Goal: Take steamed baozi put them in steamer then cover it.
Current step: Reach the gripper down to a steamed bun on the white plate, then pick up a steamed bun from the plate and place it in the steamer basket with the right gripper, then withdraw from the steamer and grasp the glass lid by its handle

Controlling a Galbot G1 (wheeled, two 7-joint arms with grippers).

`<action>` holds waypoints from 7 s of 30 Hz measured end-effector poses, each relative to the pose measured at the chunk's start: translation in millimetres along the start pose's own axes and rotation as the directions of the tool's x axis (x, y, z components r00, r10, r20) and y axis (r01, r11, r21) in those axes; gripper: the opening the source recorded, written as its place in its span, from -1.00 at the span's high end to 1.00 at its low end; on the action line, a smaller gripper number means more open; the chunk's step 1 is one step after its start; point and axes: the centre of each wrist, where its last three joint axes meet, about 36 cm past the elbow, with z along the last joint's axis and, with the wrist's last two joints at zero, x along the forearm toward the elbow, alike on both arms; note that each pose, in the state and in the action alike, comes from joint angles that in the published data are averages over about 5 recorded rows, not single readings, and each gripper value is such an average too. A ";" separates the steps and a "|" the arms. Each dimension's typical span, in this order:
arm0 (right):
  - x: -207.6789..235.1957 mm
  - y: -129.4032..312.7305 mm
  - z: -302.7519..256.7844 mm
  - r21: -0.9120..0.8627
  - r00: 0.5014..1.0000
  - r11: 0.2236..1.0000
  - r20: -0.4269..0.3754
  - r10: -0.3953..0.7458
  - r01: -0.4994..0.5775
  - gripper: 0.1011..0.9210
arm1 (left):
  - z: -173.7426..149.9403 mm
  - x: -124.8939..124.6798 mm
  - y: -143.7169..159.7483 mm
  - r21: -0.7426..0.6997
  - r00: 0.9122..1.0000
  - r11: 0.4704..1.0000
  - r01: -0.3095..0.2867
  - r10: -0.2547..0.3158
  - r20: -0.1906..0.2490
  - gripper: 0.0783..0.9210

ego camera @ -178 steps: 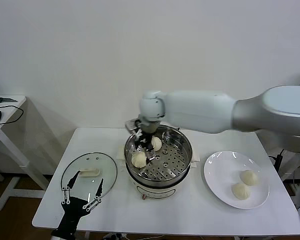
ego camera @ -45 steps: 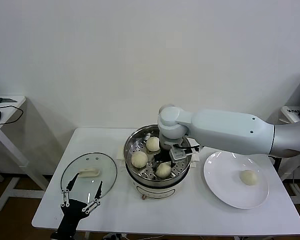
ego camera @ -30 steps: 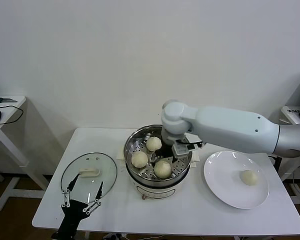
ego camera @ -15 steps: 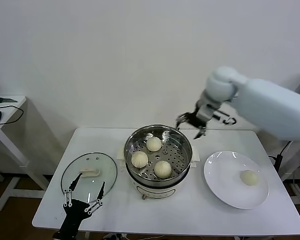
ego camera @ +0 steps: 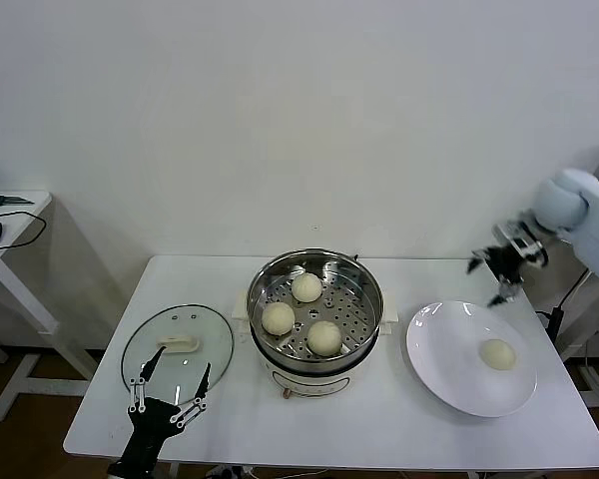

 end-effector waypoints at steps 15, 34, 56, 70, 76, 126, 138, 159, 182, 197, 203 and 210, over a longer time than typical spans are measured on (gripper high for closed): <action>-85.0 54.8 42.5 -0.164 0.998 0.985 -0.020 -0.058 0.054 -0.76 | 0.5 3.1 1.9 -0.006 1.000 1.000 0.005 -0.005 -0.009 -0.77; -112.7 67.1 46.6 -0.196 0.999 0.980 -0.019 -0.029 0.025 -0.43 | -1.0 4.6 2.6 -0.009 1.000 1.000 0.011 -0.011 -0.007 -0.77; 33.1 -23.7 -58.1 0.013 0.994 0.999 0.106 0.038 -0.039 -0.32 | -3.0 2.0 1.7 -0.007 1.000 1.000 0.008 -0.008 0.007 -0.77; 90.7 -77.3 -226.0 0.186 0.985 0.982 0.172 -0.024 -0.009 -0.32 | -5.4 -0.9 -0.8 0.001 1.000 1.000 0.005 -0.005 0.019 -0.77; 76.8 -81.2 -275.9 0.236 0.990 0.971 0.132 -0.056 0.024 -0.31 | -5.5 -1.6 -0.6 0.001 1.000 1.000 0.009 -0.009 0.021 -0.77; -2.4 -69.6 -337.6 0.321 0.996 0.944 0.018 -0.087 0.077 -0.76 | 0.1 0.1 -0.2 -0.002 1.000 1.000 0.018 -0.018 0.013 -0.77; 41.9 -54.7 -304.1 0.286 0.957 0.949 0.286 0.049 -0.134 -0.76 | -1.1 -5.9 4.2 -0.039 1.000 0.999 0.017 -0.017 0.015 -0.77; -46.9 40.5 -167.5 -0.717 -0.032 0.371 0.480 0.877 -0.591 -0.76 | 5.4 -47.7 21.6 -0.227 0.996 0.971 0.074 -0.063 0.055 -0.77; -249.1 245.5 -108.9 -0.961 -0.165 -0.211 -0.182 0.969 -0.180 -0.76 | 78.9 -66.8 45.4 -0.681 0.991 0.732 0.027 -0.108 -0.077 -0.77; -287.9 298.2 -128.7 -0.946 -0.101 -0.295 -0.283 0.954 -0.137 -0.76 | 128.2 -67.0 39.2 -0.861 0.987 0.504 -0.069 -0.091 -0.132 -0.77; -295.2 308.5 -133.6 -0.943 -0.084 -0.304 -0.294 0.952 -0.134 -0.76 | 140.6 -73.4 38.6 -0.895 0.988 0.440 -0.077 -0.087 -0.128 -0.77; -301.2 316.6 -138.4 -0.942 -0.072 -0.308 -0.301 0.951 -0.134 -0.76 | 149.6 -84.2 39.9 -0.913 0.988 0.399 -0.082 -0.089 -0.128 -0.77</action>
